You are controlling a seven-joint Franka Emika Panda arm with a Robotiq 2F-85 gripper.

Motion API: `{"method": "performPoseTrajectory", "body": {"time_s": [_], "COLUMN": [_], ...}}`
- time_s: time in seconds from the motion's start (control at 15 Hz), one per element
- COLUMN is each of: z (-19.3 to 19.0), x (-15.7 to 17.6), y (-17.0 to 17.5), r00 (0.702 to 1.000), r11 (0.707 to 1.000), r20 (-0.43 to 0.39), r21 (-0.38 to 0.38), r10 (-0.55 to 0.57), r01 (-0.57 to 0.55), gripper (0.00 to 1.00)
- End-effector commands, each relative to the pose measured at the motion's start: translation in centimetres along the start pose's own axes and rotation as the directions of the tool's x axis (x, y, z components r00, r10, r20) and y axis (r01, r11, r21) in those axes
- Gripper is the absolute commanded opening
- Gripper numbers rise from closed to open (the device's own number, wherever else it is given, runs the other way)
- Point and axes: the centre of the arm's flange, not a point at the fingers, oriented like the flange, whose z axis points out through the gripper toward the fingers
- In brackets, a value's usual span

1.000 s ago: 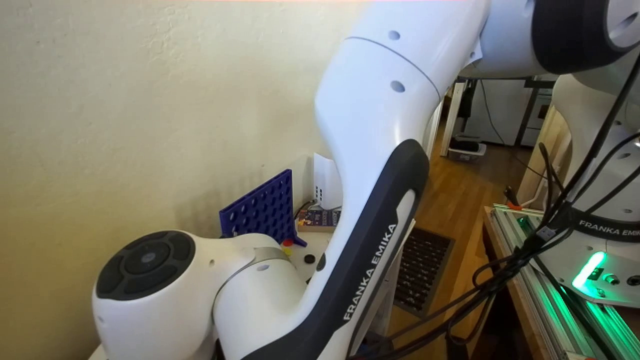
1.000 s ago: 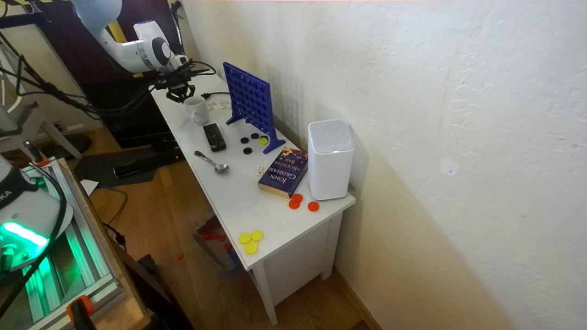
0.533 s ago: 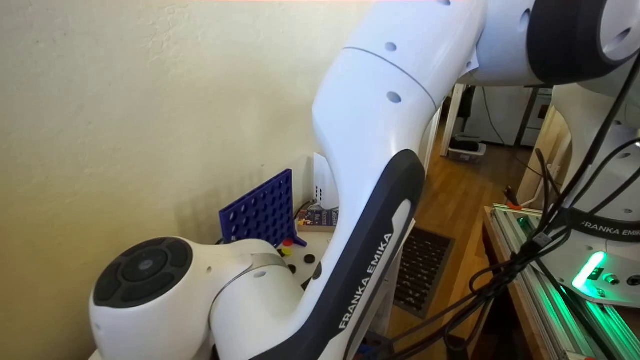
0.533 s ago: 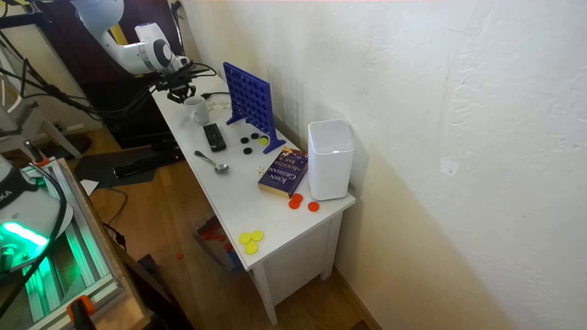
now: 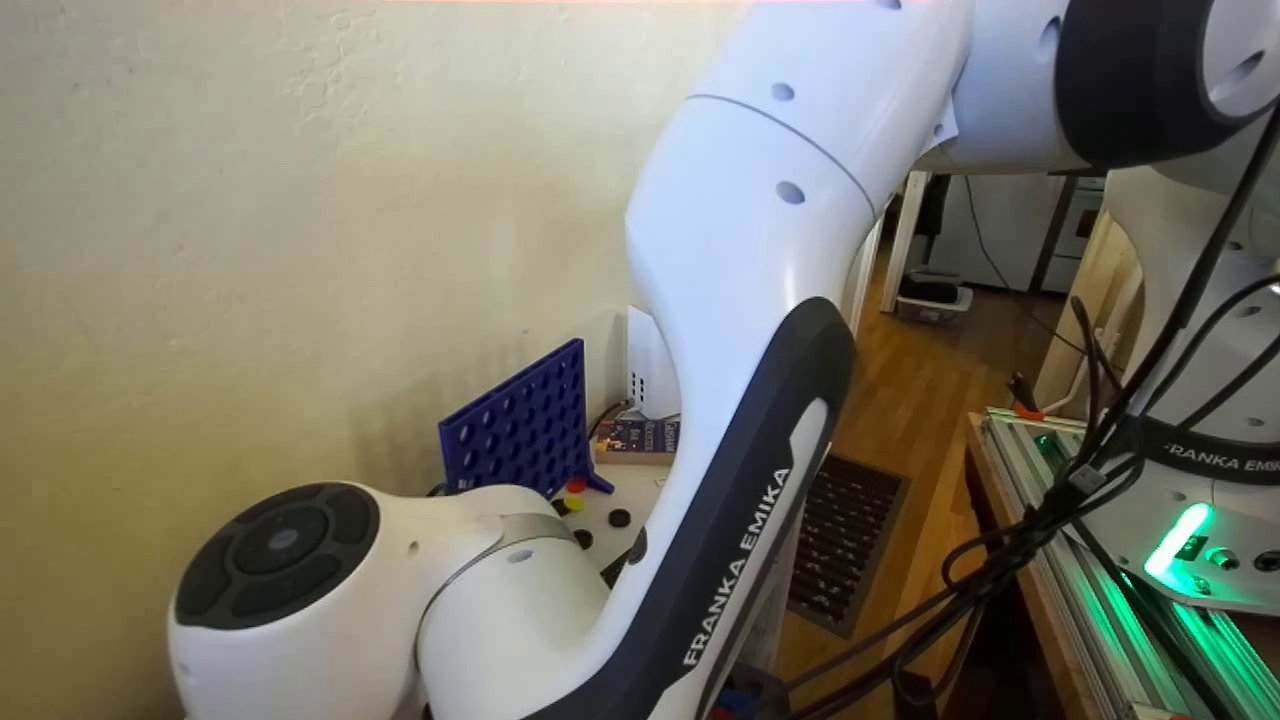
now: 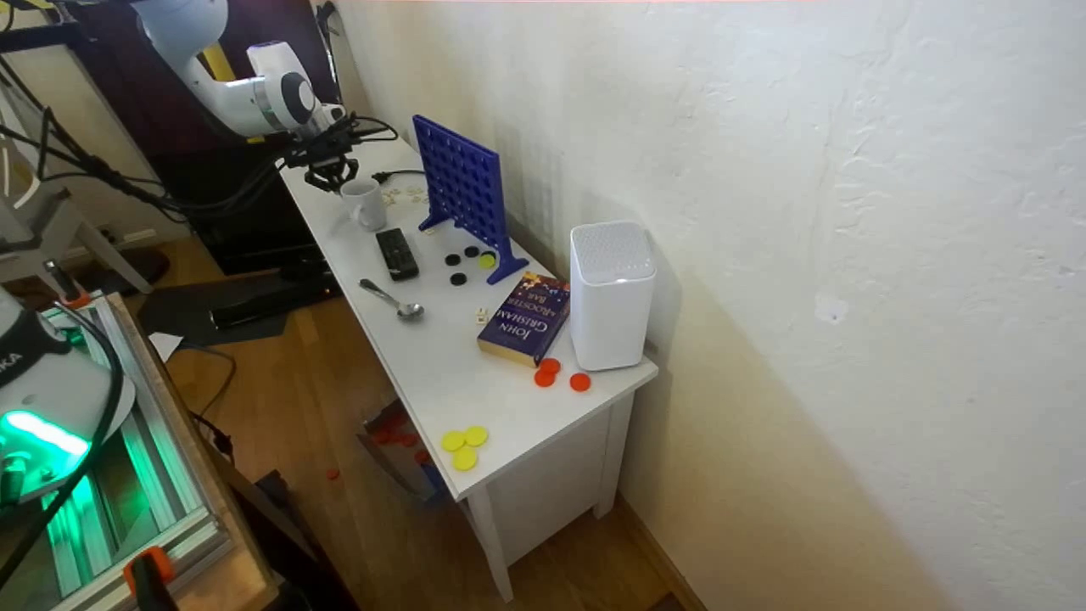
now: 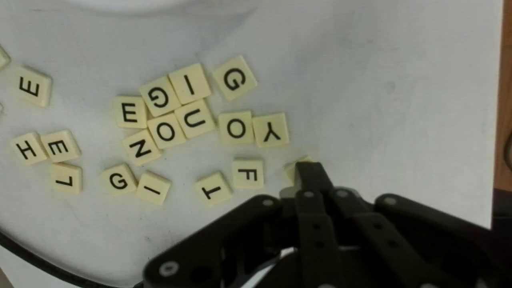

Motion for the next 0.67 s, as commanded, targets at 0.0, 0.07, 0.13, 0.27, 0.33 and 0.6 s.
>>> {"method": "performPoseTrajectory", "body": {"time_s": [0.0, 0.07, 0.13, 0.27, 0.33, 0.6], "z": [0.3, 0.3, 0.4, 0.4, 0.5, 0.6], "x": [-0.4, -0.6, -0.9, -1.5, -2.0, -4.0], "y": [-0.6, -0.7, -0.7, -0.9, -1.0, -1.9], "r00": [0.999, 0.999, 0.999, 0.999, 0.999, 0.998], "r11": [0.998, 0.998, 0.997, 0.996, 0.995, 0.992], "r20": [0.027, 0.032, 0.035, 0.047, 0.05, 0.058], "r21": [0.053, 0.061, 0.072, 0.089, 0.098, 0.12], "r10": [-0.031, -0.032, -0.031, -0.025, -0.017, 0.031], "r01": [0.03, 0.03, 0.029, 0.02, 0.012, -0.038], "gripper": [0.0, 0.0, 0.0, 0.0, 0.0, 0.0]}}
